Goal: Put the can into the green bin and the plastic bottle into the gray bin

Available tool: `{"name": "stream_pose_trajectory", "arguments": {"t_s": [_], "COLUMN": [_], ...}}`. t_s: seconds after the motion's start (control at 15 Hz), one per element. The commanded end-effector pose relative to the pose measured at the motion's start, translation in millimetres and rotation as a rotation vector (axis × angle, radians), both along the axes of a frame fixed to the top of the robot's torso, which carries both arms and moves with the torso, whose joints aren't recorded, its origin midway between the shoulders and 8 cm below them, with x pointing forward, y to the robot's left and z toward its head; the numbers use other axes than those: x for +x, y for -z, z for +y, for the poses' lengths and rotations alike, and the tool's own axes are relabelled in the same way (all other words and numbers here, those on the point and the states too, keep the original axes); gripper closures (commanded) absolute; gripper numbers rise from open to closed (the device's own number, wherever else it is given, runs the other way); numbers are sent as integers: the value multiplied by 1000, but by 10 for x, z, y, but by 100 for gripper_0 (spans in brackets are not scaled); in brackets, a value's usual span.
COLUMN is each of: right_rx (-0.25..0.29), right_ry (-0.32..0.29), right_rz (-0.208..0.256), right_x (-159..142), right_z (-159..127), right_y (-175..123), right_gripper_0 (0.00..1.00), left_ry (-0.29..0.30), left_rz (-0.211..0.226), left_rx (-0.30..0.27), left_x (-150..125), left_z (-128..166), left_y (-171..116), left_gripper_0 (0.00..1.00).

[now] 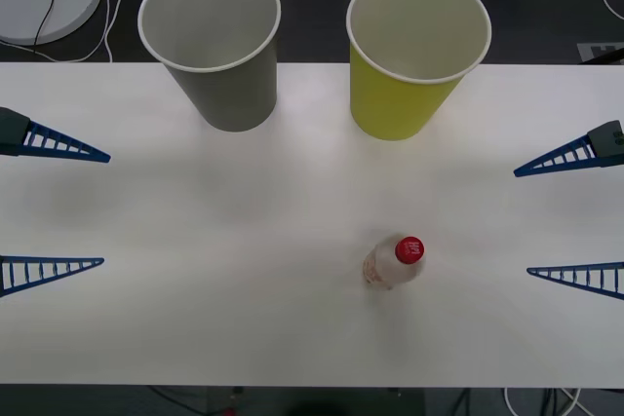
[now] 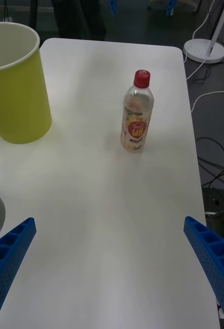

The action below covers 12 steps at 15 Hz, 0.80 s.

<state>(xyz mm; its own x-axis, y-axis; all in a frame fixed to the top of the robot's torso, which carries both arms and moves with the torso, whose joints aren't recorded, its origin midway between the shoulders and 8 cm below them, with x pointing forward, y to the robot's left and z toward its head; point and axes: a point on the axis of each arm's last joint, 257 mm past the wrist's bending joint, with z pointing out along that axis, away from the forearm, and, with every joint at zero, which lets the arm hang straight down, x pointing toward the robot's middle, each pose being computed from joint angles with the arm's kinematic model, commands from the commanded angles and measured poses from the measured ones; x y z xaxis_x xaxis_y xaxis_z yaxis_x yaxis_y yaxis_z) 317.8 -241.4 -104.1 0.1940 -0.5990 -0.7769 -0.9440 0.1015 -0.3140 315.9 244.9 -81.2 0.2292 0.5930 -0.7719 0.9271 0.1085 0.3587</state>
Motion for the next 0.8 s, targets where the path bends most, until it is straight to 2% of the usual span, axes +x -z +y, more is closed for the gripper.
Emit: {"name": "stream_pose_trajectory", "arguments": {"t_s": [0.07, 0.27, 0.33, 0.47, 0.67, 0.73, 0.8], "right_rx": [0, 0, 38, 76, 70, 66, 66], "right_ry": [0, 0, 21, 23, 20, 12, 5], "right_rz": [0, 0, 71, 97, 86, 71, 30], "right_x": [0, 0, -85, -111, -109, -111, -87], "right_z": [0, 0, -1, 28, 19, 14, 4], "right_y": [0, 0, 198, 175, 189, 200, 203], "right_gripper_0": [0, 0, 0, 0, 0, 0, 0], "left_ry": [0, 0, 0, 0, 0, 0, 0], "left_rz": [0, 0, 0, 0, 0, 0, 0], "left_rx": [0, 0, 0, 0, 0, 0, 0], "left_x": [0, 0, 0, 0, 0, 0, 0], "left_z": [0, 0, 0, 0, 0, 0, 0], "left_y": [0, 0, 0, 0, 0, 0, 0], "left_gripper_0": [0, 0, 0, 0, 0, 0, 0]}}
